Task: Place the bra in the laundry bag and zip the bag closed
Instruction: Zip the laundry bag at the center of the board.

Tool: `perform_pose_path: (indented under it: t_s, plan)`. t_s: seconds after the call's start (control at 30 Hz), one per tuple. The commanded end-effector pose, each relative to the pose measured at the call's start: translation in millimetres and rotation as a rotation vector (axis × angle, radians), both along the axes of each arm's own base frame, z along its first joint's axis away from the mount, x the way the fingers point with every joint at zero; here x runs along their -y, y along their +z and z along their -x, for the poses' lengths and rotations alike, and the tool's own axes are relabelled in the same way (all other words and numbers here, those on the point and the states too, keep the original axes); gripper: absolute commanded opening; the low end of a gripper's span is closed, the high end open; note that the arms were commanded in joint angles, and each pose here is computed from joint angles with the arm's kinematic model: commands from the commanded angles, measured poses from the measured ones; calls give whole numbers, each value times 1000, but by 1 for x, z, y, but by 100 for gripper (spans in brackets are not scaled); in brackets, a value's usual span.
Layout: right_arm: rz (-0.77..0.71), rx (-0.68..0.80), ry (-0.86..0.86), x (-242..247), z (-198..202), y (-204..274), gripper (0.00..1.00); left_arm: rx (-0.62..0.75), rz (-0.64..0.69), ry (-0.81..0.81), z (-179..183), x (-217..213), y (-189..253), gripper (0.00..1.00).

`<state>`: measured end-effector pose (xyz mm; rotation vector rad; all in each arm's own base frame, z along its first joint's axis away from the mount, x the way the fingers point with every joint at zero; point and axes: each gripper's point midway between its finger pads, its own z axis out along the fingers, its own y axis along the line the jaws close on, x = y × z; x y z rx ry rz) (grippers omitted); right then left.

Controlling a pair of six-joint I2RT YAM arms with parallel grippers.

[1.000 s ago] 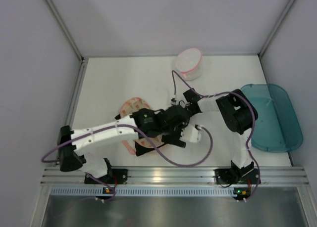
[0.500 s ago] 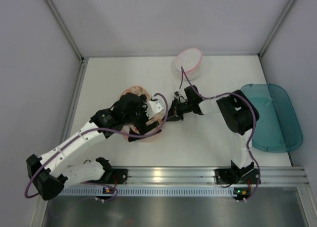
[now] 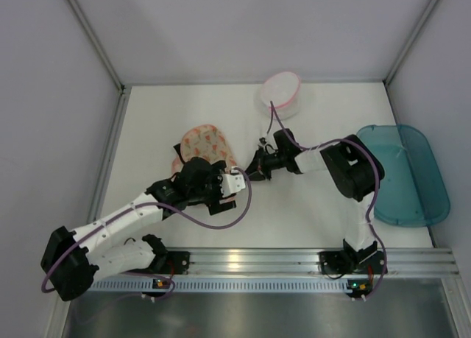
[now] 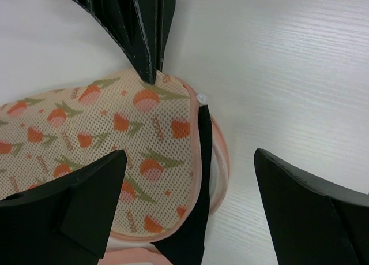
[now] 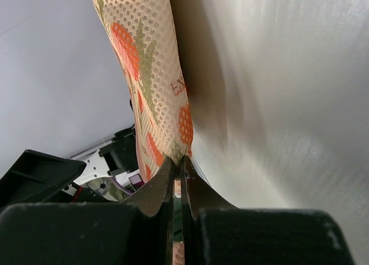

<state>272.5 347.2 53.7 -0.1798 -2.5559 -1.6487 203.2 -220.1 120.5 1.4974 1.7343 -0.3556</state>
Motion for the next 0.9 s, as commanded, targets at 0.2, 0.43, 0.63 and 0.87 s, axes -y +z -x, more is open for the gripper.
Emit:
perform_pose_path:
  t_s: [0.2,0.43,0.63,0.87]
  plan:
    - [-51,71,53,-16,7,21,0,179,30,24,-43,20,3,98]
    - [-52,64,56,-15,8,20,0,191,-10,22,-46,15,-11,98]
    - [-68,54,66,-16,10,21,0,208,-80,48,-43,-4,-30,98]
    - [-60,32,108,-17,19,14,0,294,-82,137,-58,-16,-29,98]
